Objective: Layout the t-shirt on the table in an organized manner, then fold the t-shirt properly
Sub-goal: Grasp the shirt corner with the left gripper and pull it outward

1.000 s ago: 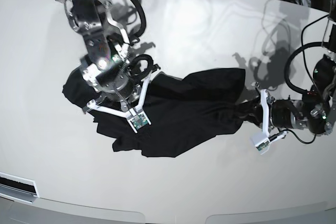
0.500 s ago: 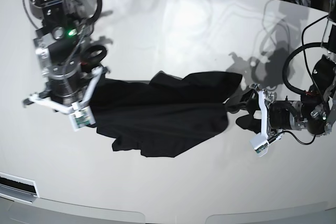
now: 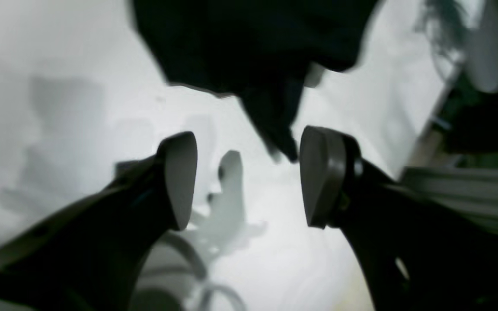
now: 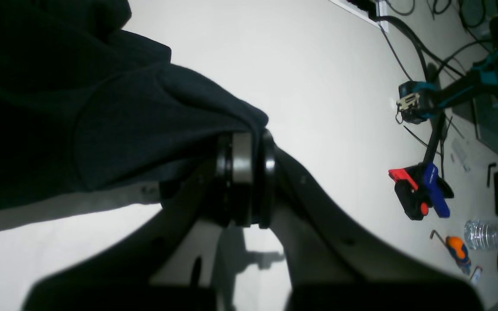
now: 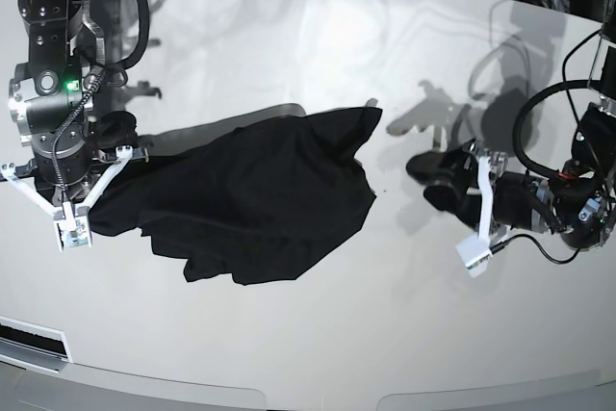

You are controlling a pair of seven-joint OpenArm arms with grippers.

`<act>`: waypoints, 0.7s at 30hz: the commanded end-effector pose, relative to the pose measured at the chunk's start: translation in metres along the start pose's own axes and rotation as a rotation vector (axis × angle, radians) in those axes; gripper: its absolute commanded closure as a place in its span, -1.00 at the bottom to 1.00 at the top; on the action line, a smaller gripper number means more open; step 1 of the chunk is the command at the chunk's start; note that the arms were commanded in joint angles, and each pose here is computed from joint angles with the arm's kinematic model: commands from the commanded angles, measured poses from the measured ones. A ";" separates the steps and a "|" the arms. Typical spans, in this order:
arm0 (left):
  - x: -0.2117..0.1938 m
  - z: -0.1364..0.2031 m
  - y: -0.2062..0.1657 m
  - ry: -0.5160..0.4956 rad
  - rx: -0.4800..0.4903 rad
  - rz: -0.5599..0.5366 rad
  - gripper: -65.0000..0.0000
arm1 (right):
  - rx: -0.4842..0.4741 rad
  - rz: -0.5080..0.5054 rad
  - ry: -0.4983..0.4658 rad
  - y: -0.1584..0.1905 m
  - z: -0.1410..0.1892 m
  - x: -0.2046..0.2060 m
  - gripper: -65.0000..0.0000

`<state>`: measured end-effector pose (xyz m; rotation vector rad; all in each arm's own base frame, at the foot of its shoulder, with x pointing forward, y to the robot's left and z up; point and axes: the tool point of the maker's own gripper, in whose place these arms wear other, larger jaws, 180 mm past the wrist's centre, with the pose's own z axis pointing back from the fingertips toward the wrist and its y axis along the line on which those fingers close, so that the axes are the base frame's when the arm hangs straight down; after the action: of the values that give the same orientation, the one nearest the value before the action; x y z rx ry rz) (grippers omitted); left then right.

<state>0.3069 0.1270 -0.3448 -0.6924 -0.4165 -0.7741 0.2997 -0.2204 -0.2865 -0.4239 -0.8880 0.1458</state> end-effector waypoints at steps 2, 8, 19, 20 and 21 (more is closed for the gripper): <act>0.009 0.009 -0.009 -0.024 -0.049 -0.001 -0.21 | -0.027 -0.001 -0.055 -0.009 0.003 0.015 1.00; -0.024 -0.011 -0.032 0.016 -0.140 0.074 -0.21 | -0.027 0.001 -0.058 -0.009 0.003 0.015 1.00; -0.034 -0.066 -0.030 -0.135 -0.007 0.111 -0.21 | -0.021 0.009 -0.063 -0.007 0.003 0.016 1.00; -0.027 -0.067 -0.029 -0.181 0.003 0.128 -0.21 | -0.022 0.008 -0.063 -0.008 0.003 0.016 1.00; -0.023 -0.068 -0.027 -0.213 0.015 0.143 -0.21 | -0.022 0.008 -0.063 -0.008 0.003 0.016 1.00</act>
<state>0.2702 0.0785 -0.4056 -0.7729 -0.5223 -0.5500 0.3007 -0.2193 -0.2856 -0.4227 -0.8948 0.1559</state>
